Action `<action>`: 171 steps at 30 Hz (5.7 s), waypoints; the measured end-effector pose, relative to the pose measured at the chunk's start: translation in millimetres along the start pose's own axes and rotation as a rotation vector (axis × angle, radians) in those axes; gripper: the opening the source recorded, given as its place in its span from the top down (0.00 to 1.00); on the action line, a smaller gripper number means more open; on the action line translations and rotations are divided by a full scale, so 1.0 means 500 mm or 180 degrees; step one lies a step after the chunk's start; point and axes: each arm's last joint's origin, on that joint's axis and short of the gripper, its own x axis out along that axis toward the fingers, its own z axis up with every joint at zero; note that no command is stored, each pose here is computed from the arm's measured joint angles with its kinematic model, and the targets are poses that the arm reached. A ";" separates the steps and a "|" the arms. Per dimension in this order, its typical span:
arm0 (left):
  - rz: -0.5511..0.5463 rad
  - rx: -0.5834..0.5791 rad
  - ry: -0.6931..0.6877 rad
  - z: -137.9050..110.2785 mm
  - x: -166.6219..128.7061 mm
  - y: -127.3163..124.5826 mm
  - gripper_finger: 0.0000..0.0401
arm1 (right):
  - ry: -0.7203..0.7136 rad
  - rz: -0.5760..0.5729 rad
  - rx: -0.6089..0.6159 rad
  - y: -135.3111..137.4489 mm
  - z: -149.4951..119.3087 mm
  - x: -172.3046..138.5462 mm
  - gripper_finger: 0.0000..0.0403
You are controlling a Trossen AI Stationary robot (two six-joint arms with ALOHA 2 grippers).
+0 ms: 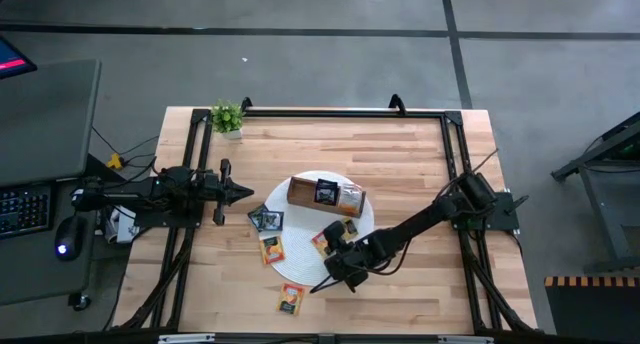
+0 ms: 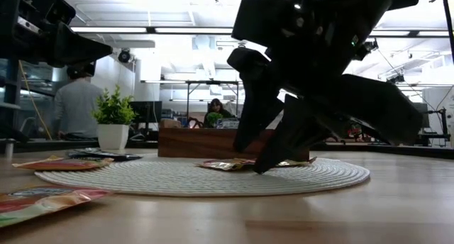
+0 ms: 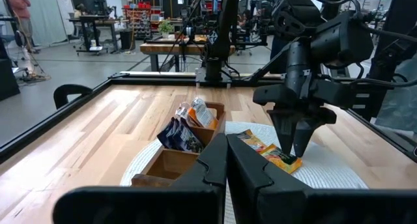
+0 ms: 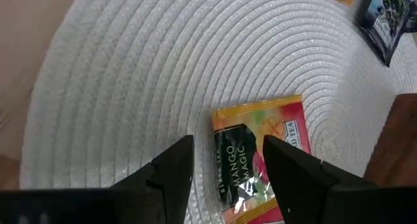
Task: Pick & Place Tea
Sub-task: Put the orange tea bag into the left section of the wooden organizer
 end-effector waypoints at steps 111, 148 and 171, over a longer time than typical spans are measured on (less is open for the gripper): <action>-0.0001 0.0000 0.0001 0.000 0.000 0.000 1.00 | -0.0255 0.0163 0.3137 -0.504 -0.030 -0.051 1.00; -0.0004 -0.0001 0.0001 0.000 0.000 0.000 1.00 | 0.0036 0.0429 0.3342 -0.516 -0.078 0.006 1.00; -0.0002 0.0000 0.0001 0.000 0.000 0.000 1.00 | 0.0305 0.0072 0.3482 -0.529 -0.107 0.014 1.00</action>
